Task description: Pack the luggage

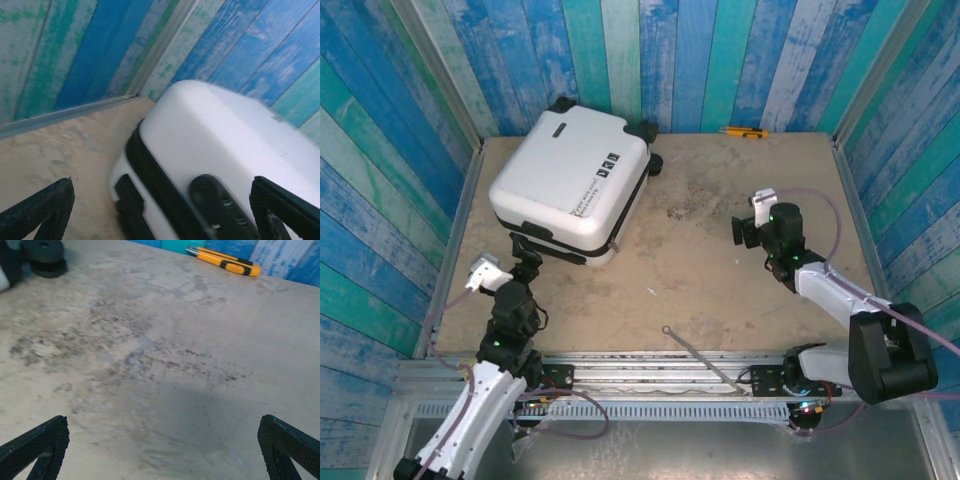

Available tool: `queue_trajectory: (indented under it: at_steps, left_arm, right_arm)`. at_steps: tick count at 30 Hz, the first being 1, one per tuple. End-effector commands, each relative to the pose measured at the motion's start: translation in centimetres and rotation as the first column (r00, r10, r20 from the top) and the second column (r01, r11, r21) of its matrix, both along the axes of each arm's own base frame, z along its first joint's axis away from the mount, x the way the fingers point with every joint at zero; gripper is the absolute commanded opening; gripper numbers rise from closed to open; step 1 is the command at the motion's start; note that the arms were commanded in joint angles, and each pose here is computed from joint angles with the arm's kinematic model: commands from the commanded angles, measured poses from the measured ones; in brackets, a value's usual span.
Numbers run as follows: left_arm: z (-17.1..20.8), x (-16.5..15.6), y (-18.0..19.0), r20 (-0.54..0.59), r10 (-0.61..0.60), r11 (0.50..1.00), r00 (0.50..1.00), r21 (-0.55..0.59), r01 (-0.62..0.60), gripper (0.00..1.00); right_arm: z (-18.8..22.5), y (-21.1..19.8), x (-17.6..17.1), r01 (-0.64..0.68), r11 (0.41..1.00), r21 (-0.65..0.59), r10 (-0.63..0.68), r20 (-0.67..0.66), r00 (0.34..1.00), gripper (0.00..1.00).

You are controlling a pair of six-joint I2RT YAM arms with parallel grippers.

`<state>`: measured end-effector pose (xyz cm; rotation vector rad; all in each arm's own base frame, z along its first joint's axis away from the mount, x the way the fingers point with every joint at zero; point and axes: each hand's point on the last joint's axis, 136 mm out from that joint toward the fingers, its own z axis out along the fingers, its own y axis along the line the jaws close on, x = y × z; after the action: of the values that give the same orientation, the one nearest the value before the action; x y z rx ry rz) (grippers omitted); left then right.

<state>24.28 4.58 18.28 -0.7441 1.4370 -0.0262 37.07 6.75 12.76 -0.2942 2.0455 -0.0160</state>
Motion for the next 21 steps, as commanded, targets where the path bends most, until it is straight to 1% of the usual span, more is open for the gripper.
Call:
queue_trajectory:
  at_steps: [1, 2, 3, 4, 5, 6, 8, 9, 10, 12, 16, 17, 18, 20, 21]
  left_arm:
    - [1.0, 1.0, 0.8, -0.092, 0.087, 0.963, 0.992, 0.261, -0.06, 0.94]
    - [0.8, 2.0, 0.5, -0.154, 0.083, 0.949, 0.985, 0.315, -0.03, 0.94]
    - [0.2, 2.8, 0.5, -0.204, 0.093, 0.941, 0.974, 0.339, -0.019, 0.94]
    - [-0.6, 3.3, 0.9, -0.227, 0.109, 0.947, 0.968, 0.32, -0.031, 0.94]
    - [-1.5, 3.9, 1.2, -0.237, 0.089, 0.957, 0.967, 0.29, -0.016, 0.94]
    - [-2.4, 4.4, 1.4, -0.234, 0.043, 0.965, 0.971, 0.261, 0.02, 0.94]
    - [-3.1, 5.0, 1.5, -0.182, -0.022, 0.976, 0.983, 0.21, 0.061, 0.94]
    - [-3.1, 5.5, 1.5, -0.163, -0.041, 0.978, 0.986, 0.197, 0.073, 0.94]
    - [-3.1, 6.2, 1.1, -0.172, -0.081, 0.97, 0.982, 0.214, 0.118, 0.94]
    - [-2.8, 8.4, -0.8, -0.223, -0.188, 0.92, 0.957, 0.302, 0.251, 0.94]
    - [-2.2, 10.8, -3.0, -0.25, -0.299, 0.824, 0.921, 0.42, 0.381, 0.94]
    - [-2.5, 11.6, -3.6, -0.263, -0.335, 0.805, 0.905, 0.42, 0.42, 0.94]
    - [-3.0, 12.4, -4.3, -0.3, -0.377, 0.783, 0.876, 0.402, 0.474, 0.94]
    - [-3.6, 13.4, -5.5, -0.339, -0.438, 0.739, 0.833, 0.391, 0.548, 0.94]
    - [-3.8, 13.7, -5.8, -0.353, -0.456, 0.726, 0.817, 0.384, 0.571, 0.94]
  right_arm:
    - [1.0, -1.5, 1.0, 0.034, 0.999, -0.013, -0.032, 0.12, 0.992, 1.0]
    - [0.1, -1.8, 0.9, 0.038, 0.999, 0.01, -0.039, 0.094, 0.995, 1.0]
    - [-0.7, -2.1, 0.9, 0.047, 0.998, 0.036, -0.05, 0.076, 0.996, 1.0]
    - [-1.1, -2.3, 1.1, 0.055, 0.996, 0.063, -0.061, 0.087, 0.994, 1.0]
    - [-1.2, -2.4, 1.3, 0.062, 0.996, 0.068, -0.069, 0.096, 0.993, 1.0]
    - [-1.4, -2.3, 1.4, 0.051, 0.997, 0.056, -0.054, 0.068, 0.996, 1.0]
    - [-1.1, -2.1, 2.0, 0.038, 0.998, 0.056, -0.043, 0.09, 0.995, 1.0]
    - [-1.3, -2.0, 2.2, 0.031, 0.999, 0.04, -0.034, 0.066, 0.997, 1.0]
    - [-1.5, -2.0, 2.4, 0.026, 0.999, 0.036, -0.028, 0.057, 0.998, 1.0]
    - [-1.8, -1.5, 2.9, -0.003, 1.0, 0.023, 0.002, 0.035, 0.999, 1.0]
    - [-1.8, -1.2, 3.0, -0.026, 1.0, 0.015, 0.026, 0.035, 0.999, 1.0]
    - [-1.7, -1.1, 2.9, -0.036, 0.999, 0.016, 0.036, 0.042, 0.998, 1.0]
    - [-1.6, -1.0, 2.7, -0.042, 0.999, 0.017, 0.042, 0.05, 0.998, 1.0]
    - [-1.4, -1.0, 2.4, -0.047, 0.999, 0.017, 0.045, 0.068, 0.997, 1.0]
    - [-1.3, -1.0, 2.4, -0.051, 0.999, 0.013, 0.05, 0.076, 0.996, 1.0]
